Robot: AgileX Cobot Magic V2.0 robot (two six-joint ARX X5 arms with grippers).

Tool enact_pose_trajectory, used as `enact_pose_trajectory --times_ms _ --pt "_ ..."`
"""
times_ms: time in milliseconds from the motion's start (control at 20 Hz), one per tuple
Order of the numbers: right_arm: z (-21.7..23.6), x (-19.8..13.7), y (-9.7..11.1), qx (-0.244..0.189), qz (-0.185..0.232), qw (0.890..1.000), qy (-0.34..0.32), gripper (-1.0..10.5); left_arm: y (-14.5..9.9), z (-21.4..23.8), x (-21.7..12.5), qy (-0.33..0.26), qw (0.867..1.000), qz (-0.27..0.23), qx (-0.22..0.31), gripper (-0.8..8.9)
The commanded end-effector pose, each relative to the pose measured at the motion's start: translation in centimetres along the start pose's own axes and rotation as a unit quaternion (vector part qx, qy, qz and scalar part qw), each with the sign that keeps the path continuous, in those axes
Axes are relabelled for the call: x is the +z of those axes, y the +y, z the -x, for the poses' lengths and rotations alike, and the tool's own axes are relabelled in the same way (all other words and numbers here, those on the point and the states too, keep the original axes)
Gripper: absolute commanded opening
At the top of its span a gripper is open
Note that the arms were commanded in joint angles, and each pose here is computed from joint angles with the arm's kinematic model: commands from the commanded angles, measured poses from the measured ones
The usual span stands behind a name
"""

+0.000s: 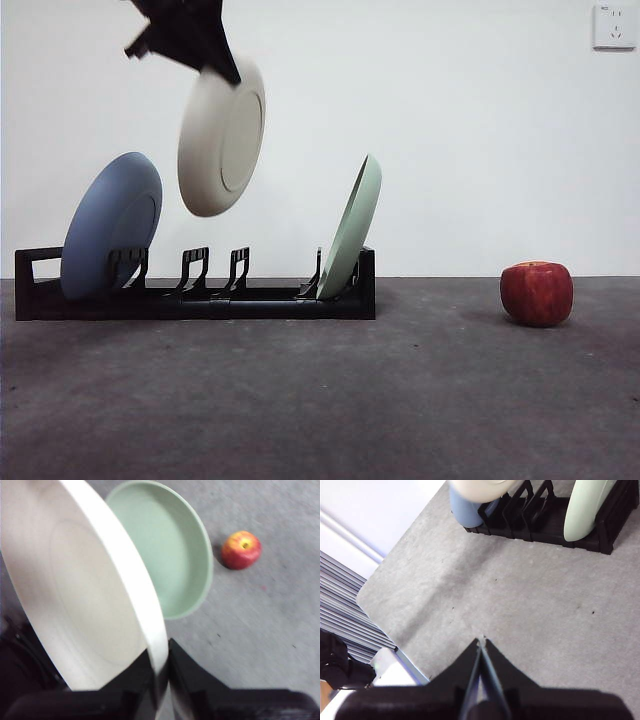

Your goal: Take the yellow plate from the plate rack,put the plate on the table,take the apple from the table,put the apple in the plate

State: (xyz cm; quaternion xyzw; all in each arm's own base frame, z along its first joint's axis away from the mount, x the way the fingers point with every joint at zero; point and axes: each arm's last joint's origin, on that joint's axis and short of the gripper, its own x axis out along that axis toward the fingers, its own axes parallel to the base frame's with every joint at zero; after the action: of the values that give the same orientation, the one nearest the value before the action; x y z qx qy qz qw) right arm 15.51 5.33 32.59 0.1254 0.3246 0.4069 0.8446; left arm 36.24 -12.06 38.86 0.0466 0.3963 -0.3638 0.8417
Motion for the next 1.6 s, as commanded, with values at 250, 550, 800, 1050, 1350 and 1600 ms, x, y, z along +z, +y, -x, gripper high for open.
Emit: enact_pose_trajectory --times_ms 250,550,800,1050,1350,1600 --pt "0.0 0.2 0.0 -0.016 -0.004 1.0 -0.005 0.0 -6.8 5.7 -1.0 0.004 0.996 -0.083 -0.031 -0.08" --pt "0.0 0.2 0.0 -0.017 -0.004 1.0 -0.005 0.0 -12.0 7.7 -2.4 0.023 0.987 -0.144 -0.07 -0.08" --pt "0.0 -0.2 0.1 0.014 -0.004 1.0 0.014 0.0 -15.1 5.8 -4.8 0.086 0.979 -0.185 -0.01 -0.08" --pt "0.2 -1.8 0.1 0.016 -0.014 0.997 0.08 0.0 -16.8 -0.4 -8.7 0.16 0.963 -0.217 0.008 -0.08" --pt "0.5 -3.1 -0.2 -0.059 -0.02 0.988 0.141 0.0 -18.1 -4.9 -11.7 0.164 0.956 -0.239 0.043 -0.09" --pt "0.6 -3.5 -0.4 -0.089 -0.019 0.983 0.161 0.0 -20.5 -7.3 -12.9 0.192 0.939 -0.277 0.075 -0.08"
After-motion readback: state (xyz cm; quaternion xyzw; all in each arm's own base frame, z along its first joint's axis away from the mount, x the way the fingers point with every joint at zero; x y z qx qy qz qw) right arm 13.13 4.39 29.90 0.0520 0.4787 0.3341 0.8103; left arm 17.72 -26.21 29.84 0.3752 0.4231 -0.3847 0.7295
